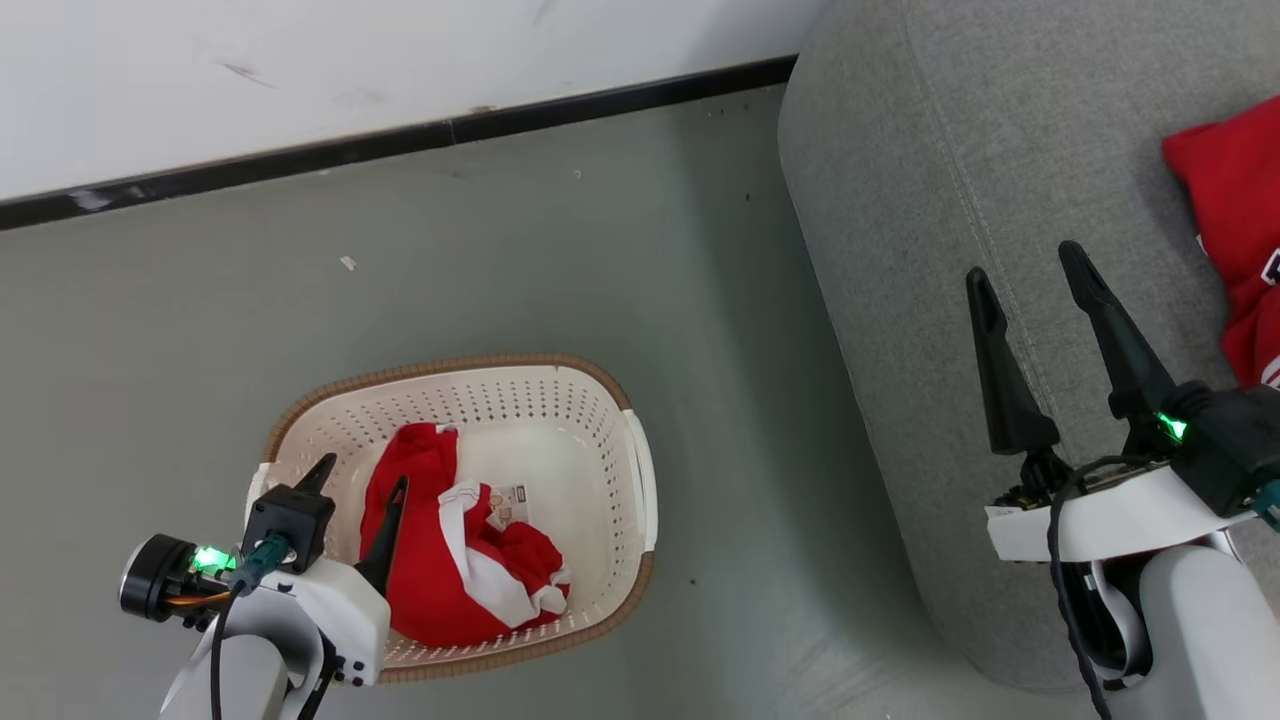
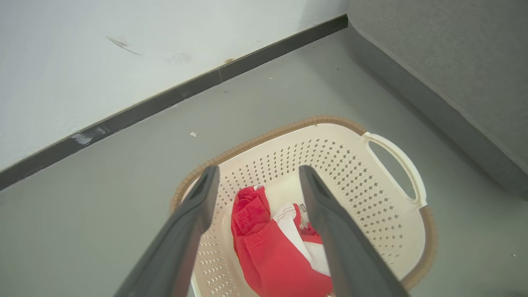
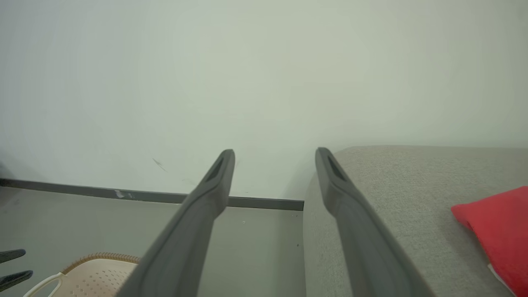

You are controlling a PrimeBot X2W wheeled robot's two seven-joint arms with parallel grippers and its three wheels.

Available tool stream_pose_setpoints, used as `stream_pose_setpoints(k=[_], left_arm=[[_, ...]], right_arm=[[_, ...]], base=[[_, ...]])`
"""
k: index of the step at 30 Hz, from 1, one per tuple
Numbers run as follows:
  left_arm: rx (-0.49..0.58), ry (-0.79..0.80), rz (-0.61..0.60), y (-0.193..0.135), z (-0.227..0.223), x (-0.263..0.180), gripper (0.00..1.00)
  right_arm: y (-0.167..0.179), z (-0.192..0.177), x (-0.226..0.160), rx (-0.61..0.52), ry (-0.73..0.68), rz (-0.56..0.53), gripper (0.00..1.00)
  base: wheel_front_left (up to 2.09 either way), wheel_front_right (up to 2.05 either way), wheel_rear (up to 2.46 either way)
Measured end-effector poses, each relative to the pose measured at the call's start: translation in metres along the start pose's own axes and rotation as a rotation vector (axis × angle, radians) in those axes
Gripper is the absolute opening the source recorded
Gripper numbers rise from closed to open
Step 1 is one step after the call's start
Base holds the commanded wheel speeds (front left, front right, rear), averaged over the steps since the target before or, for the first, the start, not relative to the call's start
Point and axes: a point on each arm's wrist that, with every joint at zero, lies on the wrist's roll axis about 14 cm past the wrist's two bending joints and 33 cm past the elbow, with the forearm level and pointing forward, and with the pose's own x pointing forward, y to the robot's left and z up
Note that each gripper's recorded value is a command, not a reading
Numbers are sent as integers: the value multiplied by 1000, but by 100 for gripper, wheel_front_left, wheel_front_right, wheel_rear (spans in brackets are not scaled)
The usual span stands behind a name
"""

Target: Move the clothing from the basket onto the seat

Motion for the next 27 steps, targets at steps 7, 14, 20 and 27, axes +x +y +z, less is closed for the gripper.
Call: stream_pose_setpoints(k=[7,14,20,27], left_arm=[[24,104,-92,-17,-37,18,100],[62,188,-169,-27,-68,35,100],[98,249,-229,-37,-91,48,100],[110,315,-269,-45,-119,58,100]], right_arm=[[1,-11,14,7,9,8,100],[2,-24,27,11,23,14,100],[-1,-33,36,7,32,13,100],[-6,-43,45,6,40,8,100]], base=[[0,0,0],[0,0,0],[0,0,0],[0,0,0]])
